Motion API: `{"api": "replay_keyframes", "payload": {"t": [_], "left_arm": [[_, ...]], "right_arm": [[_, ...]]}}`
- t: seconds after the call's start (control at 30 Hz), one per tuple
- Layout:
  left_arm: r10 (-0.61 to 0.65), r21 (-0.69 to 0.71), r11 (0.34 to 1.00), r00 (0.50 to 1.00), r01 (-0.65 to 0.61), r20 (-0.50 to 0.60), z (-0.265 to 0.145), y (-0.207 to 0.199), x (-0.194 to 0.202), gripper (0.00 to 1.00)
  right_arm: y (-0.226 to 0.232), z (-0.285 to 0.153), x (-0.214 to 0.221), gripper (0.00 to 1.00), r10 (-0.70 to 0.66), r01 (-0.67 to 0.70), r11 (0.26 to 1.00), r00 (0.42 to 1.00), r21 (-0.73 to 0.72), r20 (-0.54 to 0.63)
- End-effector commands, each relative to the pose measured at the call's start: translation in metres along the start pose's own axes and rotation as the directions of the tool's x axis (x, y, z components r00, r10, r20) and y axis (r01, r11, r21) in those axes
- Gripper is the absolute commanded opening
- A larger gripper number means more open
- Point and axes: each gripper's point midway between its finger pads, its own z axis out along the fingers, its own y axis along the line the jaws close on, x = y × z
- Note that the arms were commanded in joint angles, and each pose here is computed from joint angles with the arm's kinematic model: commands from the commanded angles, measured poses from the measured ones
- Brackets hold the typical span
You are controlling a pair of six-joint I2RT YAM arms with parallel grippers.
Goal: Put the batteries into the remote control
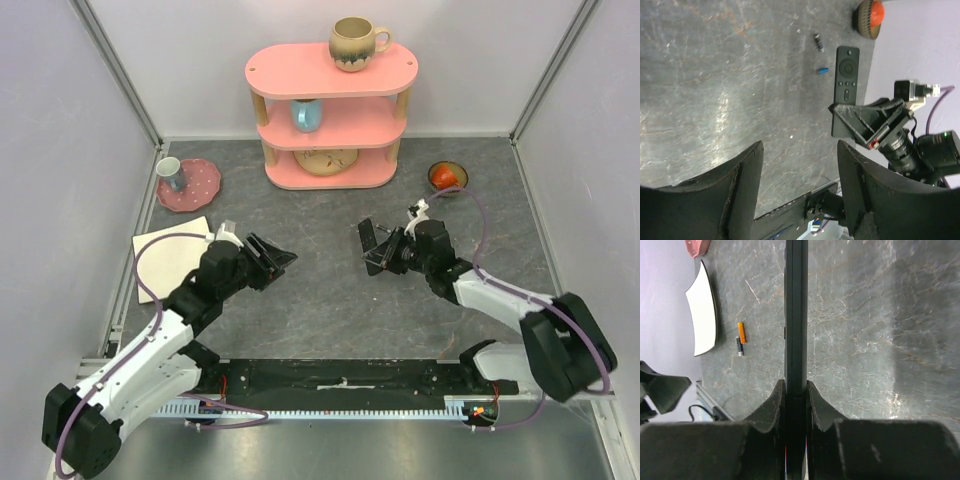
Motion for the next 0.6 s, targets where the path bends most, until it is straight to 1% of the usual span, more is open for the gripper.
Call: {"api": "replay_keyframes", "payload": {"t": [0.0,0.1,0.23,0.43,0.47,0.57], "left_arm": [[-0.030,0.040,0.999,0.999,0.032,-0.045,-0.002,0.007,0.013,0.65],[-0.039,0.033,0.999,0.997,0.041,-0.059,-0.003,0.017,0.019,0.64],[-0.050,0.029,0.998,0.997,0.052,-0.064,-0.004,0.025,0.024,0.64],[-0.063,0.024,0.998,0.994,0.066,-0.090,0.000,0.031,0.030,0.63],[-0.065,0.016,0.998,0.993,0.067,-0.097,0.001,0.034,0.032,0.63],[-0.065,0.017,0.998,0.992,0.067,-0.105,0.002,0.035,0.034,0.63]], "right_arm": [[0.033,0.014,-0.003,0.00,0.114,-0.122,0.973,0.992,-0.197,-0.051],[0.024,0.026,-0.001,0.00,0.120,-0.129,0.978,0.991,-0.166,-0.063],[0.002,0.040,0.003,0.00,0.126,-0.131,0.989,0.989,-0.069,-0.072],[-0.030,0.058,0.018,0.00,0.147,-0.138,0.988,0.980,0.077,-0.135],[-0.036,0.061,0.024,0.01,0.156,-0.142,0.985,0.975,0.095,-0.160],[-0.046,0.063,0.035,0.09,0.171,-0.147,0.981,0.965,0.131,-0.199]]}}
